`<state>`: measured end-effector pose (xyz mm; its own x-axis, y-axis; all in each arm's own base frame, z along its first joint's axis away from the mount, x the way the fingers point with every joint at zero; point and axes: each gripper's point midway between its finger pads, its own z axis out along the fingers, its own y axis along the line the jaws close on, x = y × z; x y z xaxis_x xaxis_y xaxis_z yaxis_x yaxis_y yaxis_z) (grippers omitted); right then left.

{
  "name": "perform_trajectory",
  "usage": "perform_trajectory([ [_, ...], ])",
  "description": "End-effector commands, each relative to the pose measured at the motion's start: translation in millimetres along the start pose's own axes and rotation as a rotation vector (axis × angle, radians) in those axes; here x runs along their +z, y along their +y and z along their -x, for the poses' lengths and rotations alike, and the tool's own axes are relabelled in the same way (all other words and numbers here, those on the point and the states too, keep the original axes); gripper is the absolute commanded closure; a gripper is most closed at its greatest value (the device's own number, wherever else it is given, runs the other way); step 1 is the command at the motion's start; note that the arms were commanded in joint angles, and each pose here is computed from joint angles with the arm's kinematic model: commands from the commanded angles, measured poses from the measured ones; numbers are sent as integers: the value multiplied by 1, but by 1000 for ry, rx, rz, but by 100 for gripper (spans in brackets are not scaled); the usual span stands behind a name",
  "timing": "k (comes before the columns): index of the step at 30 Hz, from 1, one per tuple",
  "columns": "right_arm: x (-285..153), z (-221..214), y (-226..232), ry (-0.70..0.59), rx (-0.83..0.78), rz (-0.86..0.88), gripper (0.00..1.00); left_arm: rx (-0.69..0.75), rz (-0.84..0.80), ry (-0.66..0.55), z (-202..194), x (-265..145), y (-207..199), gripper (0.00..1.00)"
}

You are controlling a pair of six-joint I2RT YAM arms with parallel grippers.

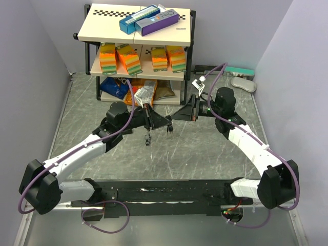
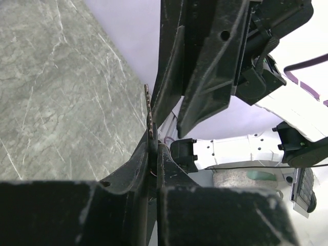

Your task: Unlock with the key

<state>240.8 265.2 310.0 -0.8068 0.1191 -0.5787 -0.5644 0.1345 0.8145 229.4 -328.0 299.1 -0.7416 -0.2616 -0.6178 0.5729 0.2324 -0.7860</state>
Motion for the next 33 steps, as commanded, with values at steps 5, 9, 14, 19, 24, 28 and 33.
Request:
perform_trajectory([
  [5, 7, 0, 17, 32, -60, 79, 74, 32, -77, -11, 8, 3, -18, 99],
  [9, 9, 0, 16, 36, -62, 79, 74, 29, -82, -5, 8, 4, -18, 99],
  [14, 10, -3, 6, 35, -57, 46, 69, 34, -93, -8, 9, 4, -21, 99],
  [19, 11, -3, 1, 29, -51, 29, 69, 35, -91, -12, 10, 3, -21, 99],
  [24, 11, -3, -4, 25, -55, 7, 68, 35, -92, -15, 10, 3, -21, 99],
  [28, 11, -3, -7, 22, -48, -3, 66, 34, -91, -14, 10, 3, -21, 99],
  [33, 11, -3, -6, 22, -53, 2, 69, 35, -91, -12, 10, 3, -21, 99],
])
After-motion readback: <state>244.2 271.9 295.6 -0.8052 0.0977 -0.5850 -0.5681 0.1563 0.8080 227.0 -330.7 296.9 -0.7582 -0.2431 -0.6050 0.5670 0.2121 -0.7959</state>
